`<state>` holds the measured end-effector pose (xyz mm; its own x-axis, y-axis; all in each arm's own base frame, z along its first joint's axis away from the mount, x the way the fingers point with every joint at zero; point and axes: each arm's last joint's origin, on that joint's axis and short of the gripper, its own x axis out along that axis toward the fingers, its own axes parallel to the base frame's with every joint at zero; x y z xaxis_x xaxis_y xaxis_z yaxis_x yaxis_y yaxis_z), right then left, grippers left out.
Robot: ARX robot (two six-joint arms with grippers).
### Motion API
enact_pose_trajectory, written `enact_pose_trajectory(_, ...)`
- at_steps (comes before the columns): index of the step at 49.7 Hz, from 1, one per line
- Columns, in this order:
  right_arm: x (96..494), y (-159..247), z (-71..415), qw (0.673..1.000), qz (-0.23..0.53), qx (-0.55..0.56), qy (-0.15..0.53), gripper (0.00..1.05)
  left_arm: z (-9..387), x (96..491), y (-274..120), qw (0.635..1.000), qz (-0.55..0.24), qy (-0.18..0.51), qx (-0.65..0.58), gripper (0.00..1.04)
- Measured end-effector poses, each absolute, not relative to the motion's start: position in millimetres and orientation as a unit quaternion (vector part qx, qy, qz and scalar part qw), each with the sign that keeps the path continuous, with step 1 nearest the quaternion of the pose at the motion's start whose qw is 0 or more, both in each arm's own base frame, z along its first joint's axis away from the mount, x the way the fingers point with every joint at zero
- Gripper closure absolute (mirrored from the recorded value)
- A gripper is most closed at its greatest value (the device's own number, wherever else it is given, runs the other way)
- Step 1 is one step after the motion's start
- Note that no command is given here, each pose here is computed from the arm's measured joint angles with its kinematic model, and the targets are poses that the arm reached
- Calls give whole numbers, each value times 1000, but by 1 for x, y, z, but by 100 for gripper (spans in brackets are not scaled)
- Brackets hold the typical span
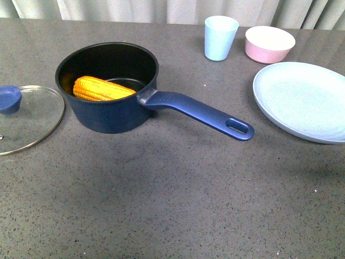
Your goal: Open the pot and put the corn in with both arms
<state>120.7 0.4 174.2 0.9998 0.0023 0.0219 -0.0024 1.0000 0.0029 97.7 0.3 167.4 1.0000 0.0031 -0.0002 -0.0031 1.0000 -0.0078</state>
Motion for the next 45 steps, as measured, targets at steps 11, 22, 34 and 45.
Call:
enact_pose_trajectory(11, 114, 0, 174, 1000, 2, 1, -12, 103, 167, 98, 0, 1000, 2, 0, -4, 9)
enact_pose_trajectory(22, 109, 0, 174, 1000, 2, 1, -12, 103, 167, 98, 0, 1000, 2, 0, -4, 9)
enact_pose_trajectory(34, 97, 0, 171, 1000, 2, 1, -8, 103, 167, 98, 0, 1000, 2, 0, -4, 9)
enact_pose_trajectory(45, 97, 0, 171, 1000, 2, 1, -9, 103, 167, 98, 0, 1000, 2, 0, -4, 9)
